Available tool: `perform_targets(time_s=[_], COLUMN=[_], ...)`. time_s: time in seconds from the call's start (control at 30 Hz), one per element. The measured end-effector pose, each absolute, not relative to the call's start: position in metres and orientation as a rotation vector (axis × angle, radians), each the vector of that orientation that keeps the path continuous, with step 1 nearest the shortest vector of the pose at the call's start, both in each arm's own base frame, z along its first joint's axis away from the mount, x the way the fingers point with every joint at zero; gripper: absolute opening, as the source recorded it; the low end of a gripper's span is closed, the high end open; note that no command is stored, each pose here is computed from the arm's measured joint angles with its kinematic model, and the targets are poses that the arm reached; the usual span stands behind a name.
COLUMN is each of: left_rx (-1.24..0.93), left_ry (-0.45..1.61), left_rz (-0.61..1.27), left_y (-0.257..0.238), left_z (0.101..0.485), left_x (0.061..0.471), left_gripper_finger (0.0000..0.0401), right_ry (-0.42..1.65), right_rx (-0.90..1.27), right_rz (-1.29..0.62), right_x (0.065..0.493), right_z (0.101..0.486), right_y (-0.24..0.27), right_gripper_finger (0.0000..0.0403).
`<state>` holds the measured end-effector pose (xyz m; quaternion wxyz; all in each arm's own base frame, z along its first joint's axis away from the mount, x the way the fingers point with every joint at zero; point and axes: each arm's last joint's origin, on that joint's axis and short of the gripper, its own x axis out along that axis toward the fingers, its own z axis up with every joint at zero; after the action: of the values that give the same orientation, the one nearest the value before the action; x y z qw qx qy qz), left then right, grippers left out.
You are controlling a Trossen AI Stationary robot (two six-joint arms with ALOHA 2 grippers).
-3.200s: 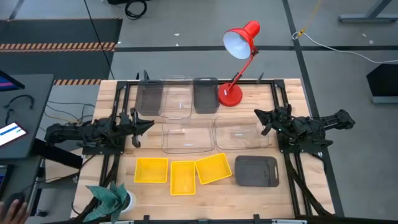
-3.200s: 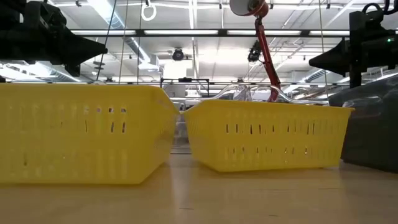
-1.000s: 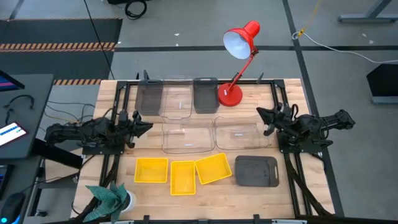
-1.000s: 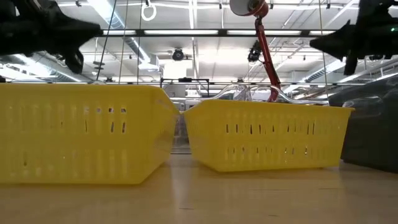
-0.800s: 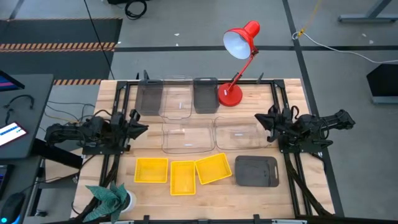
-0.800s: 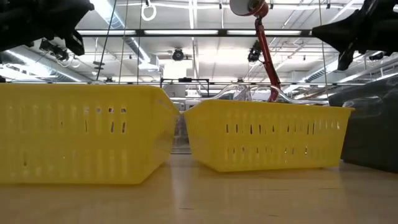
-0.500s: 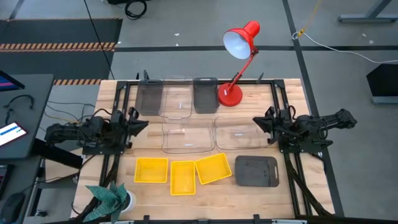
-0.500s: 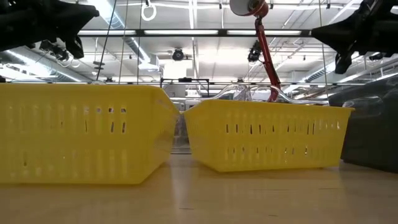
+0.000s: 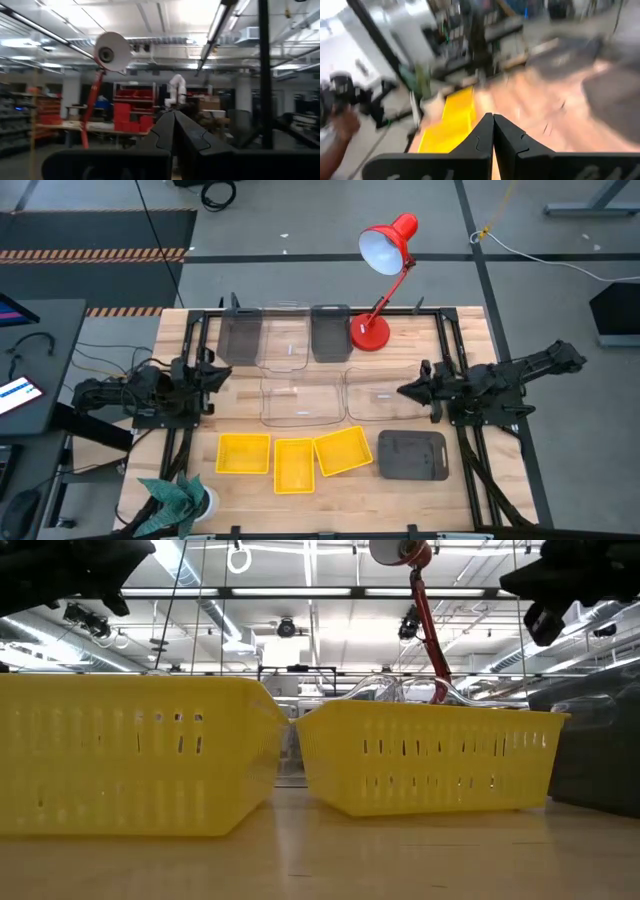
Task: Stack baskets by color
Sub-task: Stack the bottom black bin on the top right black bin
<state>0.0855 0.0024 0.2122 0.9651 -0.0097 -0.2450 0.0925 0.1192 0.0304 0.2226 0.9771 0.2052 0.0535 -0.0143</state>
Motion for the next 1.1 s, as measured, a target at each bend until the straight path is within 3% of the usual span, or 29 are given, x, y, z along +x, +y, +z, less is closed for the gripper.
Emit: perform_targets(time_s=[0.4,0.73,1.1], left_rx=[-0.018,-0.024,-0.043], left_ry=[-0.552,-0.560,-0.569], left_rz=[0.244,0.243,0.312], left_y=[0.004,0.004,0.006], left_z=[0.217,0.218,0.219], left_x=[0.082,0.082,0.081], left_gripper_finger=[0.0014,0.0019,0.0011], right_ry=[0.539,0.957,1.086], right_rx=[0.342,0.266,0.219], right_rz=[0.040,0.058,0.153], right_x=[0.165,0.178,0.192], right_z=[0.248,0.266,0.275], right_y=[0.083,0.116,0.138], right_gripper_finger=[0.0008,0.0006,0.0005])
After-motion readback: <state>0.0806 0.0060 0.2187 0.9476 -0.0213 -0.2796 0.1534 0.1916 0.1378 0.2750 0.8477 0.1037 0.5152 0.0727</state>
